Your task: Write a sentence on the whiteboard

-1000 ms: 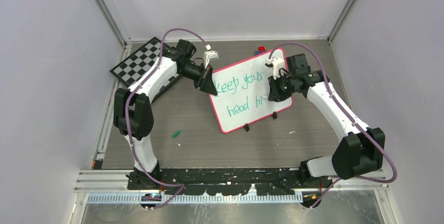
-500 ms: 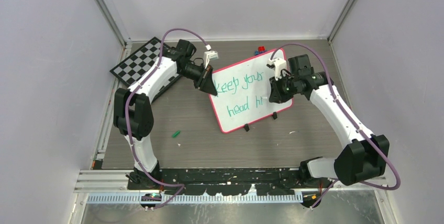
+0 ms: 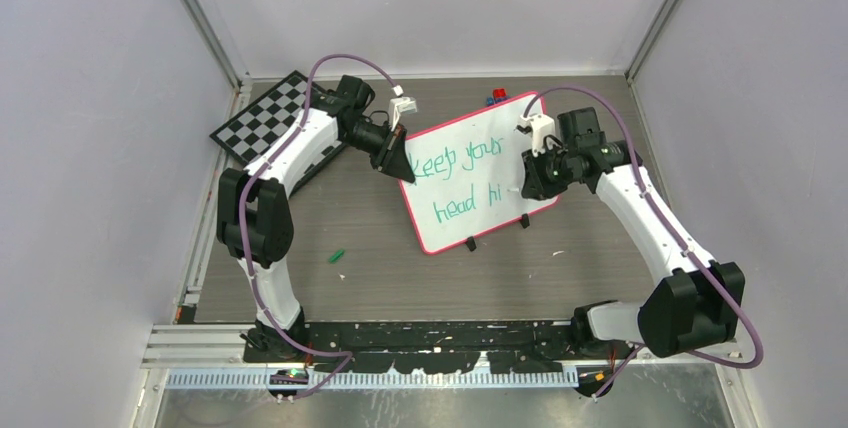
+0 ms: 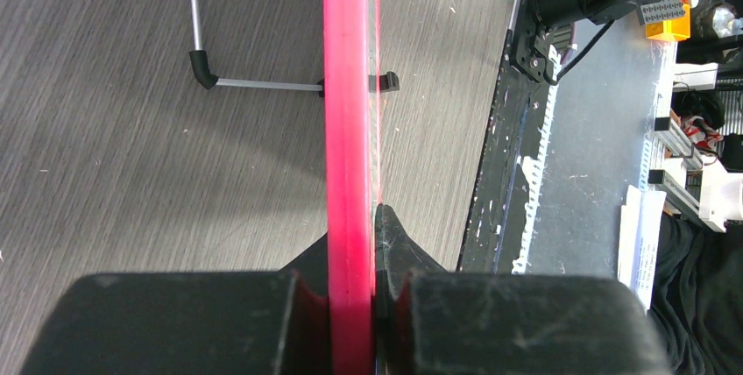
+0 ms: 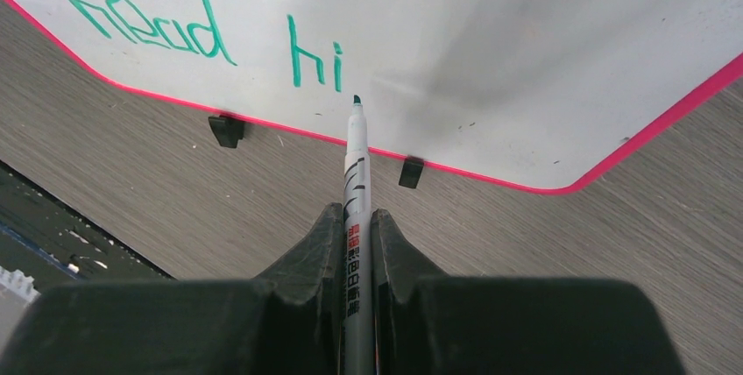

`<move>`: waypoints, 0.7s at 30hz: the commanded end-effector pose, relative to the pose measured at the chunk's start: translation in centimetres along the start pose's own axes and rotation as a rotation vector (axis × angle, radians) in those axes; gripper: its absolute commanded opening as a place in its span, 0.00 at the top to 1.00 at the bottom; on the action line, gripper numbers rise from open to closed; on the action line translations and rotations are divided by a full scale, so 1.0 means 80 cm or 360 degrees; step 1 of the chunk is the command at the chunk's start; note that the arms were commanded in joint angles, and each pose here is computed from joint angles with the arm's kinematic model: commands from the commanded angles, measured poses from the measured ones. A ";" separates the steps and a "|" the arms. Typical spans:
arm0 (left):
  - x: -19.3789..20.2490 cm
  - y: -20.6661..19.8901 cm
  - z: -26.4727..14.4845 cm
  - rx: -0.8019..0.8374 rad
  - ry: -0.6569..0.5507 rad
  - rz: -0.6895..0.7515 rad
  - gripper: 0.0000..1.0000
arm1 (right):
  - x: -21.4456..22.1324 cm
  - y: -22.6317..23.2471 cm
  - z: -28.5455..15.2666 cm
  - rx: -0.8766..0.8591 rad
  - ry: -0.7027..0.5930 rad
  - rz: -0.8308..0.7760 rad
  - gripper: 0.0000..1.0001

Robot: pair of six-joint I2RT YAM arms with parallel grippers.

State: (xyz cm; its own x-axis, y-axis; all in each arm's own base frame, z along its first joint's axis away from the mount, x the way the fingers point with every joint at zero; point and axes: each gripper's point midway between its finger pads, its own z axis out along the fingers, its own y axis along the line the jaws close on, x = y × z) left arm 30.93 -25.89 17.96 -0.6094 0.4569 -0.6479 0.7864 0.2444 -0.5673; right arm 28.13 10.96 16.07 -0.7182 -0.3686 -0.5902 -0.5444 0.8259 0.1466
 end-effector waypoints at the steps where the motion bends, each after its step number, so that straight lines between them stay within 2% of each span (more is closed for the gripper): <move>1: 0.013 0.010 0.007 -0.0070 0.0088 0.0071 1.00 | -0.017 -0.010 0.000 0.0056 -0.0078 -0.0043 1.00; 21: 0.011 0.011 0.008 -0.0064 0.0090 0.0072 1.00 | -0.037 -0.006 0.018 -0.0002 -0.0090 -0.0029 1.00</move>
State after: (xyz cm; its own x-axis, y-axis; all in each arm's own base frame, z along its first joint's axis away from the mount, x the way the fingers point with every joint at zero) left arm 30.90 -25.89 17.97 -0.6132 0.4560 -0.6450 0.7834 0.2465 -0.5705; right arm 29.62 11.20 14.95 -0.7294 -0.3650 -0.5786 -0.5329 0.8335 0.1460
